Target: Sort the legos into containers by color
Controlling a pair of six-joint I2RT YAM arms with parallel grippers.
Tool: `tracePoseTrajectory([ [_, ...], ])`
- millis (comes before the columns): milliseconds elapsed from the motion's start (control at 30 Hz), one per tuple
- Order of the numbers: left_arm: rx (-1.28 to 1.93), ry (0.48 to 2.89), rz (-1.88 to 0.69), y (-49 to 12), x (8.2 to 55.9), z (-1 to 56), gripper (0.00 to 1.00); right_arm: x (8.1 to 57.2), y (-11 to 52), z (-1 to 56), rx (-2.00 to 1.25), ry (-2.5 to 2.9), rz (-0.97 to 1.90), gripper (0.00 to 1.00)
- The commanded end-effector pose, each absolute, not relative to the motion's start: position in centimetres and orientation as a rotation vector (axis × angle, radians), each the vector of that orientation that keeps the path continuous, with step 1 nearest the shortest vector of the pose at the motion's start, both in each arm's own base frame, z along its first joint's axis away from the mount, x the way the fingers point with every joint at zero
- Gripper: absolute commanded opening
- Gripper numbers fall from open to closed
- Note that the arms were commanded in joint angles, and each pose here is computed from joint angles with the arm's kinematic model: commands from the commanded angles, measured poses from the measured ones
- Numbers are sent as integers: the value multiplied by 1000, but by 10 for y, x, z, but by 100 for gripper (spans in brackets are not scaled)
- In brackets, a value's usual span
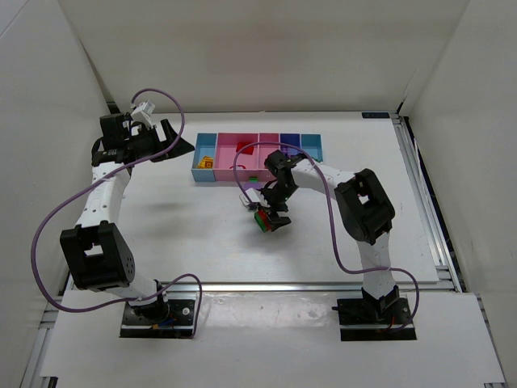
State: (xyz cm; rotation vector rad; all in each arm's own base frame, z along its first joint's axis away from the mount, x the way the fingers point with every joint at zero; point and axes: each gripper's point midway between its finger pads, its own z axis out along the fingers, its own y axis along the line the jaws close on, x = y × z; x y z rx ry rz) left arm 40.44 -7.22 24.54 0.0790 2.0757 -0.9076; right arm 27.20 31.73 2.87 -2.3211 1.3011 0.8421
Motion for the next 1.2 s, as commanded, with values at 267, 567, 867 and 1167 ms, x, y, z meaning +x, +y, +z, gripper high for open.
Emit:
tracePoseTrajectory([
  [267,89,2053,-904,-71,405,251,99,279,330,34,-2298,1281,849,83],
  [567,83,2059,-913,-71,404,248,99,277,330,33,-2289,1285,858,69],
  [867,71,2070,-947,-74,401,243,100,278,332,40,-2259,1300,853,51],
  [1167,21,2003,-1147,-99,369,245,100,302,349,112,-1962,1376,795,44],
])
